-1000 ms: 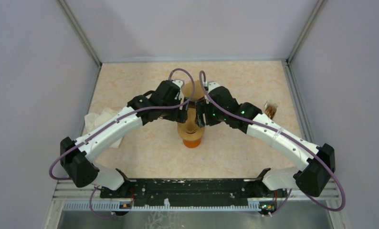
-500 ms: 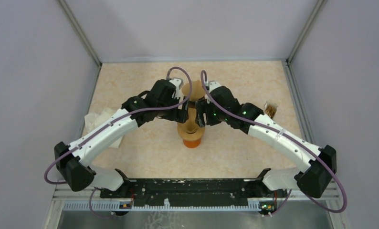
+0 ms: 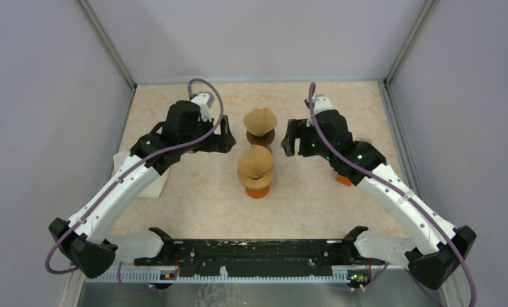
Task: Place the coffee filter in the dripper
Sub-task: Reset both arms
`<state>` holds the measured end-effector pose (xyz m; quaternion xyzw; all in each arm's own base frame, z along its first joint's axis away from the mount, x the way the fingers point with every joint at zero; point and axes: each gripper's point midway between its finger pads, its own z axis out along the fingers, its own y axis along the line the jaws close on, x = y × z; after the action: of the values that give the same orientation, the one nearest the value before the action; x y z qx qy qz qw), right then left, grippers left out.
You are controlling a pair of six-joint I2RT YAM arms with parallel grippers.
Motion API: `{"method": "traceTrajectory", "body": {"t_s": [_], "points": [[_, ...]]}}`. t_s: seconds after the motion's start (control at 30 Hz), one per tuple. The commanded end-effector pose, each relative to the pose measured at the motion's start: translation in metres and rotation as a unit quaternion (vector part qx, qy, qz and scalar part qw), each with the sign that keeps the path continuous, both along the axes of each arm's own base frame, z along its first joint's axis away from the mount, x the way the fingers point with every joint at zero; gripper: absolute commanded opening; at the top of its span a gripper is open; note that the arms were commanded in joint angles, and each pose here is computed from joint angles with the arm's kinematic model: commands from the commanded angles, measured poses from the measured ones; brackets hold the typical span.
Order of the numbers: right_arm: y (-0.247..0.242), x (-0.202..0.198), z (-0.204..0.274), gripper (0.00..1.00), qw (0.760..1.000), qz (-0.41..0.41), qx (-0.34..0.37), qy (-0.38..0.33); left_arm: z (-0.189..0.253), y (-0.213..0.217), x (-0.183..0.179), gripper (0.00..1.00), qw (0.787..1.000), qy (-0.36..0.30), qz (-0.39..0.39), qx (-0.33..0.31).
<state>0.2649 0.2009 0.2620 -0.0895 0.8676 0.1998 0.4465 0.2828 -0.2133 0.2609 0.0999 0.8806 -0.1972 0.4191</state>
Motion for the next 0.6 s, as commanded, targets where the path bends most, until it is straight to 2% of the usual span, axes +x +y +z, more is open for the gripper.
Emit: {"method": "traceTrajectory", "body": {"t_s": [0.0,0.3,0.43,0.57], "points": [[-0.039,0.011,0.031,0.79,0.995,-0.063,0.013,-0.07,0.018,0.029,0.005,0.99,0.998,-0.038,0.032,-0.023],[-0.116,-0.005,0.052,0.89,0.973,-0.176,-0.018,-0.149,0.033,0.104,-0.008,0.99,0.985,-0.1,0.138,-0.017],[-0.147,-0.02,0.057,0.92,0.957,-0.218,-0.035,-0.187,0.046,0.139,-0.027,0.99,0.968,-0.157,0.197,-0.012],[-0.171,-0.036,0.057,0.94,0.941,-0.252,-0.036,-0.221,0.061,0.163,-0.049,1.0,0.948,-0.229,0.219,-0.023]]}}
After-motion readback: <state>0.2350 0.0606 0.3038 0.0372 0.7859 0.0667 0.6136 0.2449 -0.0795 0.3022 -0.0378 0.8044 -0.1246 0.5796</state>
